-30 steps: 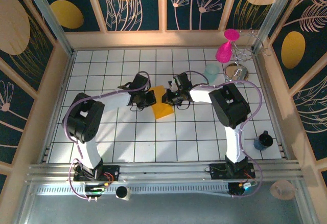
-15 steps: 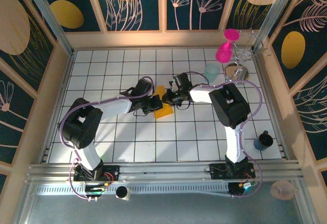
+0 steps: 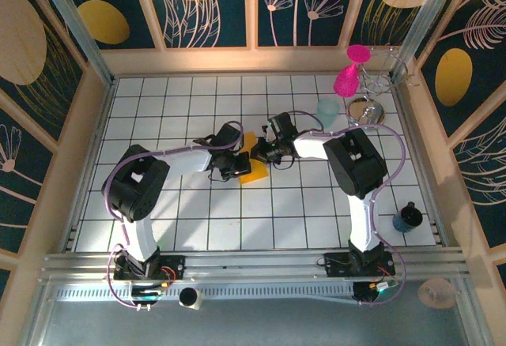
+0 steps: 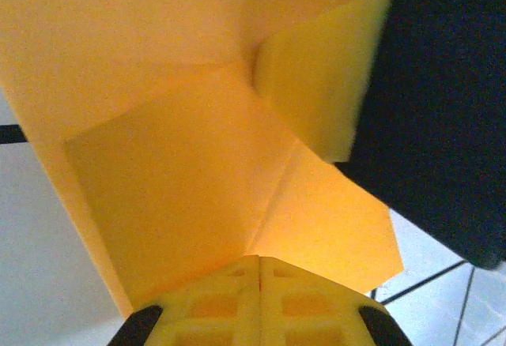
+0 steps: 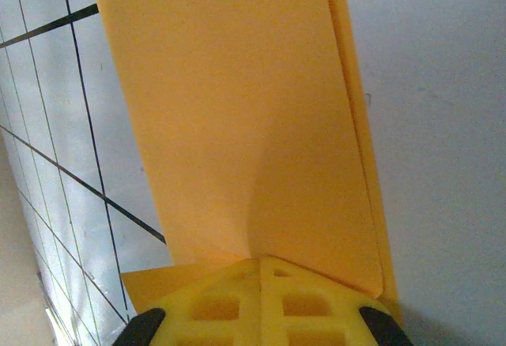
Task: Fold a paper plane with a square sheet of paper (pick it up from the middle)
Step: Fold the triangle a second time at the center of the table.
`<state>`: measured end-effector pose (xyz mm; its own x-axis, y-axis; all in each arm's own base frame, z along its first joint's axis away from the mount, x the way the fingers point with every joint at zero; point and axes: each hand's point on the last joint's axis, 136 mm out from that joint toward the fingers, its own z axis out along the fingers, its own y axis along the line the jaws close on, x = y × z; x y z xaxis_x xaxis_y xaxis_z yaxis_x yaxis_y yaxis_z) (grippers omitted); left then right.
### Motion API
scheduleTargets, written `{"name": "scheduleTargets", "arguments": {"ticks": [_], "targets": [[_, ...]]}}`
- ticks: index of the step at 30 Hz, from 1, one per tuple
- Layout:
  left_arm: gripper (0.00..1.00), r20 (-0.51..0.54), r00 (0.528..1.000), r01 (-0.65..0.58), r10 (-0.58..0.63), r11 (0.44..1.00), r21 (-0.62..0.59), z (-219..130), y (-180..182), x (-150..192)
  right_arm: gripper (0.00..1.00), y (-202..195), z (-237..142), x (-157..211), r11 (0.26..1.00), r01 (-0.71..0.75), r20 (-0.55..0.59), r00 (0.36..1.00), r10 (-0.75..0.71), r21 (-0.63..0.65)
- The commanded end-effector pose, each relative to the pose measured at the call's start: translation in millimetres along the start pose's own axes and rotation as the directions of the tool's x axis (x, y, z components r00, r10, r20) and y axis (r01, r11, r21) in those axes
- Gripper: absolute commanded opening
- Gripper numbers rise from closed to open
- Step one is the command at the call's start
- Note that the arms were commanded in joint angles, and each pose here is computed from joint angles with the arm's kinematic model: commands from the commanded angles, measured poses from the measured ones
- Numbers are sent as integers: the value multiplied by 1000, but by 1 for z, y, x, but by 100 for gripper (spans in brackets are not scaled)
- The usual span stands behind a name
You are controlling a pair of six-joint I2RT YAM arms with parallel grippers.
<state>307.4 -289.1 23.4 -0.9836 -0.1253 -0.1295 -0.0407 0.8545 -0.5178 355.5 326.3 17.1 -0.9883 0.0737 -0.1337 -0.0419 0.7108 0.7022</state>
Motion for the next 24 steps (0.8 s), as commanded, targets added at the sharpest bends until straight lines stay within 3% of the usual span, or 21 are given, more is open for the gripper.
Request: {"name": "scheduleTargets", "arguments": {"ticks": [1, 24], "targets": [[0, -35, 999, -8, 6, 998, -60, 5, 11, 8, 0, -63, 15, 33, 977, -101, -78, 990, 117, 188], [0, -119, 991, -75, 57, 986, -151, 4, 37, 28, 0, -68, 17, 36, 973, -108, -88, 988, 128, 205]]}}
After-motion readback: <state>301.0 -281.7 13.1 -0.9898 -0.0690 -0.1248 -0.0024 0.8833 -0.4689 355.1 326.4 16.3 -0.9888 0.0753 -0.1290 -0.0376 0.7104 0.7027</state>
